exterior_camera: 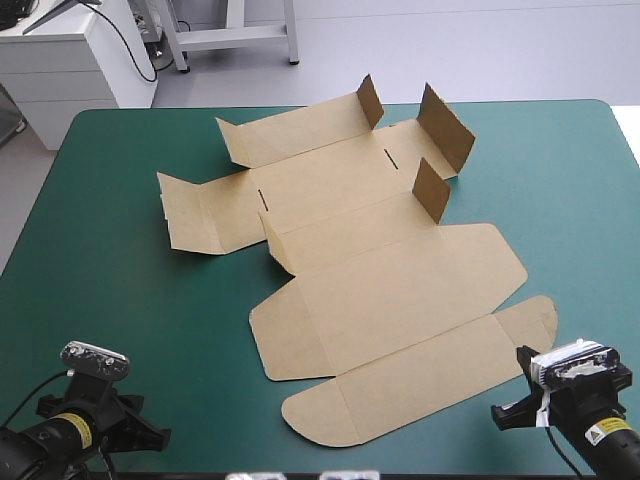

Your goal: Fold the box

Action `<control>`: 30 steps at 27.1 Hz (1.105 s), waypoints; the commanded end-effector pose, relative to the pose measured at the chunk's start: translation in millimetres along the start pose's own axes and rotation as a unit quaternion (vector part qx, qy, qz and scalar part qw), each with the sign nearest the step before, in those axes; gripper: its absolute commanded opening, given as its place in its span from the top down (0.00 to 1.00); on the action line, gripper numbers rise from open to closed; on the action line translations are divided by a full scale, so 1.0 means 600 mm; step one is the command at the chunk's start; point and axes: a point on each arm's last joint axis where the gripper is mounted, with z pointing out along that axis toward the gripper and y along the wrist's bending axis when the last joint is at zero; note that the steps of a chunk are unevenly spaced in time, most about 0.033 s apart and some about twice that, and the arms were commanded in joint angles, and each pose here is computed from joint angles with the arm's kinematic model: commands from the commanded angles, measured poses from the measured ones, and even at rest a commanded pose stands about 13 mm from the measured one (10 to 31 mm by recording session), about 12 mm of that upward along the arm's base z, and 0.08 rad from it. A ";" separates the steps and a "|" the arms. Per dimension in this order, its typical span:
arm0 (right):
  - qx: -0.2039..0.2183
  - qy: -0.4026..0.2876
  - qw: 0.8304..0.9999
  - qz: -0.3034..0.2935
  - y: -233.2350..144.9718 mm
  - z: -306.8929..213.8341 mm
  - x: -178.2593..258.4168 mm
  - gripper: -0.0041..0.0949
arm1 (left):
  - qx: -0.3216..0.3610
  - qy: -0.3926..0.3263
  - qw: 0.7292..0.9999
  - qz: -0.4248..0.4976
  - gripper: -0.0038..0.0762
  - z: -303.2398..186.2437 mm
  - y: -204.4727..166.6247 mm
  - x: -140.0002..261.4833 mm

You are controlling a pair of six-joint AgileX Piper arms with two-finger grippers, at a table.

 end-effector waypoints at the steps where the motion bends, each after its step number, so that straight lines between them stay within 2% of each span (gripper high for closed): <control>1: 0.014 -0.038 0.999 -0.001 -0.005 -0.004 -0.021 0.98 | 0.003 -0.028 1.000 -0.004 0.96 -0.009 -0.001 -0.014; 21: 0.023 -0.041 0.999 -0.013 -0.008 -0.004 -0.022 0.98 | 0.003 -0.028 1.000 -0.004 0.96 -0.009 -0.001 -0.014; 26: 0.031 -0.065 0.997 0.000 -0.013 -0.010 -0.056 0.98 | 0.003 -0.028 1.000 -0.004 0.96 -0.009 -0.001 -0.014; 30: 0.038 -0.074 0.997 0.003 -0.031 0.007 -0.132 0.98 | 0.003 -0.028 1.000 -0.004 0.96 -0.009 -0.001 -0.014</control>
